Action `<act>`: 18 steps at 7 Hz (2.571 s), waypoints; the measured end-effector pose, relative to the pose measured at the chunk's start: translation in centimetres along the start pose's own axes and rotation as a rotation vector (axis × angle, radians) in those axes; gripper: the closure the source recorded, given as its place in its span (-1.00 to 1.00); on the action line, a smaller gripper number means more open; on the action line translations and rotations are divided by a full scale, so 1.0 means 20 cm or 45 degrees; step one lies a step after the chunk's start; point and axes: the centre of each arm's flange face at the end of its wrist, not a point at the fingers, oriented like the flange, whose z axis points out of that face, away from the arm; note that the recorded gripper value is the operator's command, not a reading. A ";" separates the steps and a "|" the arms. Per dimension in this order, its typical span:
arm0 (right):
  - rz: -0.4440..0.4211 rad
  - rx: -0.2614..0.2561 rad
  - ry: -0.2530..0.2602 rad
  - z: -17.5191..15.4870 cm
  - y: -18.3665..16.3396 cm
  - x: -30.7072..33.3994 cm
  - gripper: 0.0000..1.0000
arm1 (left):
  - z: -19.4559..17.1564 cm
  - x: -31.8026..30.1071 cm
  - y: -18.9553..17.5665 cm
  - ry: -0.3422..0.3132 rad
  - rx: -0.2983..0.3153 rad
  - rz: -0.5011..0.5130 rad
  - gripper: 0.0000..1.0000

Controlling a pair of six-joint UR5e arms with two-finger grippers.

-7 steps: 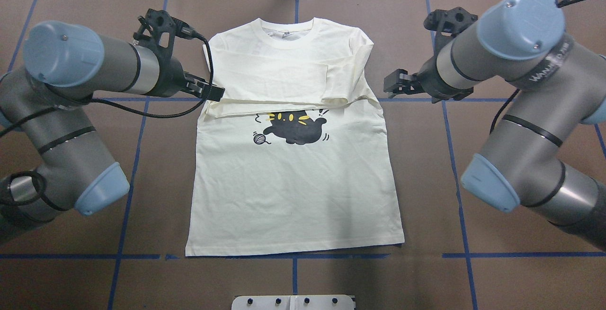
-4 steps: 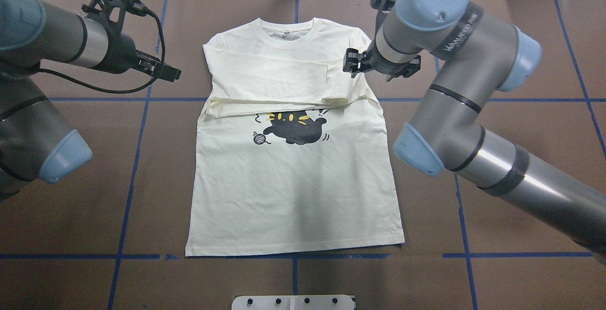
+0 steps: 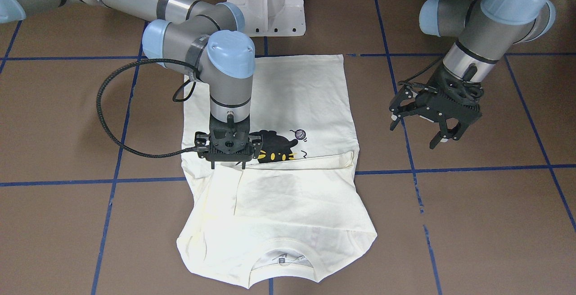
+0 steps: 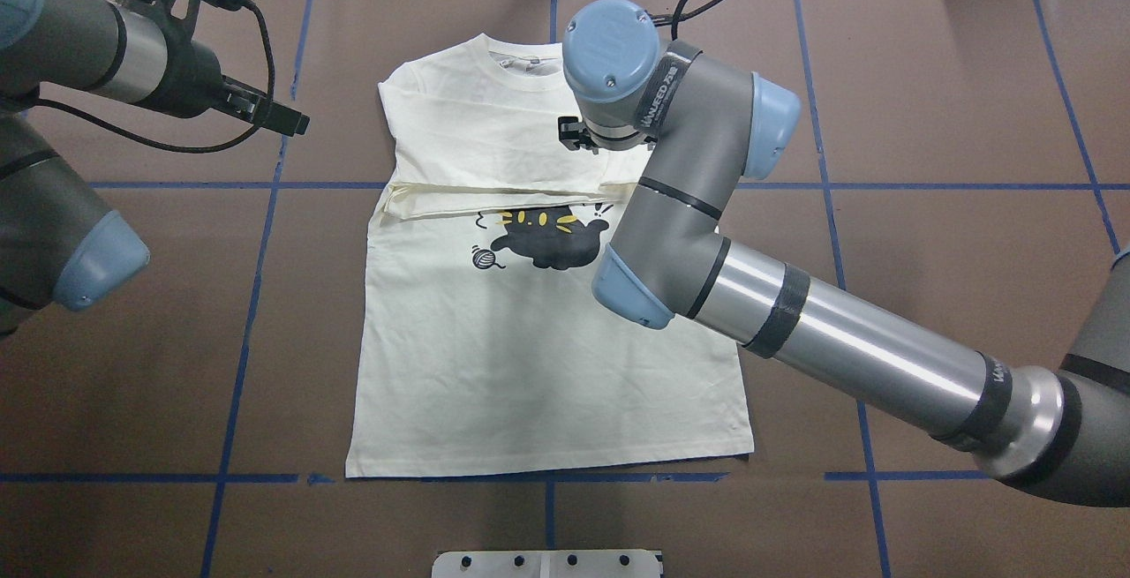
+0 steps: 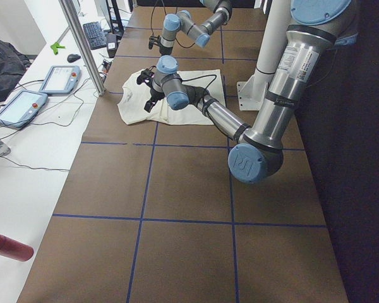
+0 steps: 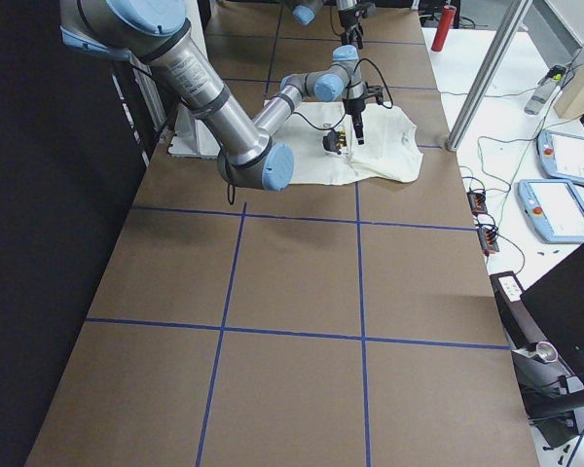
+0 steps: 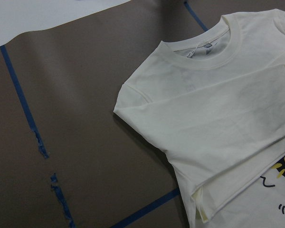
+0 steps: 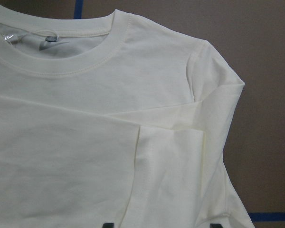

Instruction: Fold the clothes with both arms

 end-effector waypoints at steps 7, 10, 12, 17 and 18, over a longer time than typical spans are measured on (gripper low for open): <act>-0.406 -0.093 0.221 0.23 0.07 -0.26 0.12 | -0.01 -0.02 0.00 0.007 -0.006 -0.007 -1.00; -0.455 -0.111 0.234 0.26 0.12 -0.27 0.14 | 0.00 -0.02 0.00 0.018 -0.017 -0.008 -1.00; -0.461 -0.107 0.248 0.27 0.13 -0.26 0.42 | 0.00 -0.02 0.00 0.020 -0.018 -0.008 -1.00; -0.453 -0.073 0.266 0.26 0.11 -0.26 0.13 | 0.00 -0.01 0.00 0.037 -0.027 -0.007 -1.00; -0.438 -0.066 0.265 0.26 0.11 -0.26 0.05 | 0.00 -0.01 0.01 0.037 -0.028 -0.008 -1.00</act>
